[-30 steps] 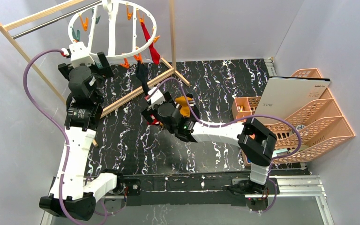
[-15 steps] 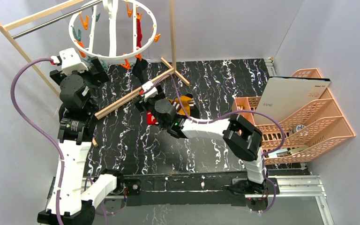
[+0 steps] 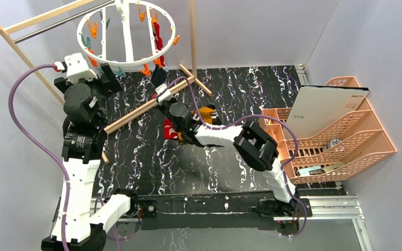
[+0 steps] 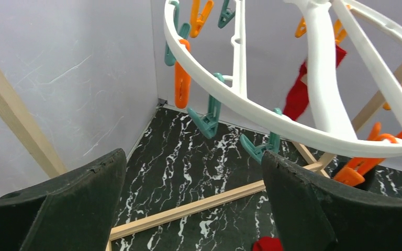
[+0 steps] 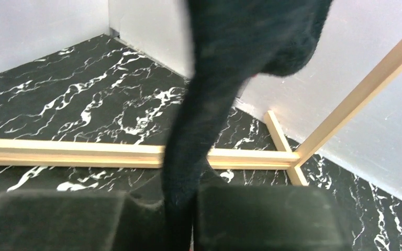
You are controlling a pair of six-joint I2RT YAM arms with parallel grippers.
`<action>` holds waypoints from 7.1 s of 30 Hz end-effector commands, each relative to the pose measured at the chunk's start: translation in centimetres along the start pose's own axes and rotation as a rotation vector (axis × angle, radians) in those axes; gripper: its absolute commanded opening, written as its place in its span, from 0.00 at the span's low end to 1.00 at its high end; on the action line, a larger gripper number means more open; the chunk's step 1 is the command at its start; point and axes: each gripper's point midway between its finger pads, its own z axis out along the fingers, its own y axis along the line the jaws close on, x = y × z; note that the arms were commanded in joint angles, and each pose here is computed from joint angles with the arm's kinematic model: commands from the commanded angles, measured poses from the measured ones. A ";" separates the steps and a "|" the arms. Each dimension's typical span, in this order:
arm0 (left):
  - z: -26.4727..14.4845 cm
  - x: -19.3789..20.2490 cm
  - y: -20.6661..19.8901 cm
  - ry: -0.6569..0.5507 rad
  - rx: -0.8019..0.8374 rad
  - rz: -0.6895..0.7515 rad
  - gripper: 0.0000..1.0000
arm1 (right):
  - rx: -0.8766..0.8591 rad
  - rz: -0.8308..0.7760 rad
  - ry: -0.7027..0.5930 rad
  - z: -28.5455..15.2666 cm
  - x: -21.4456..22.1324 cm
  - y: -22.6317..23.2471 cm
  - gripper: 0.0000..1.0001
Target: Remove the socks clipped to the hanger
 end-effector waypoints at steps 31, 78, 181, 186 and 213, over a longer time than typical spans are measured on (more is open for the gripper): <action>-7.6 -0.4 -14.3 0.152 0.895 -0.208 0.97 | -0.128 0.009 -0.105 -6.7 -8.4 9.1 0.01; 4.2 3.4 -12.7 0.152 0.707 -0.294 0.45 | -0.118 -0.005 -0.118 -8.3 -8.8 7.9 0.01; -2.4 -0.7 -3.2 0.065 0.263 0.008 0.91 | -0.090 0.165 0.000 12.0 -0.5 -15.3 0.50; -2.3 -0.9 -3.3 0.063 0.266 0.009 0.91 | -0.095 0.175 0.011 12.7 1.2 -15.4 0.41; 0.3 3.8 -9.6 0.023 0.510 -0.086 0.90 | -0.072 0.225 0.035 1.2 -2.6 -17.0 0.62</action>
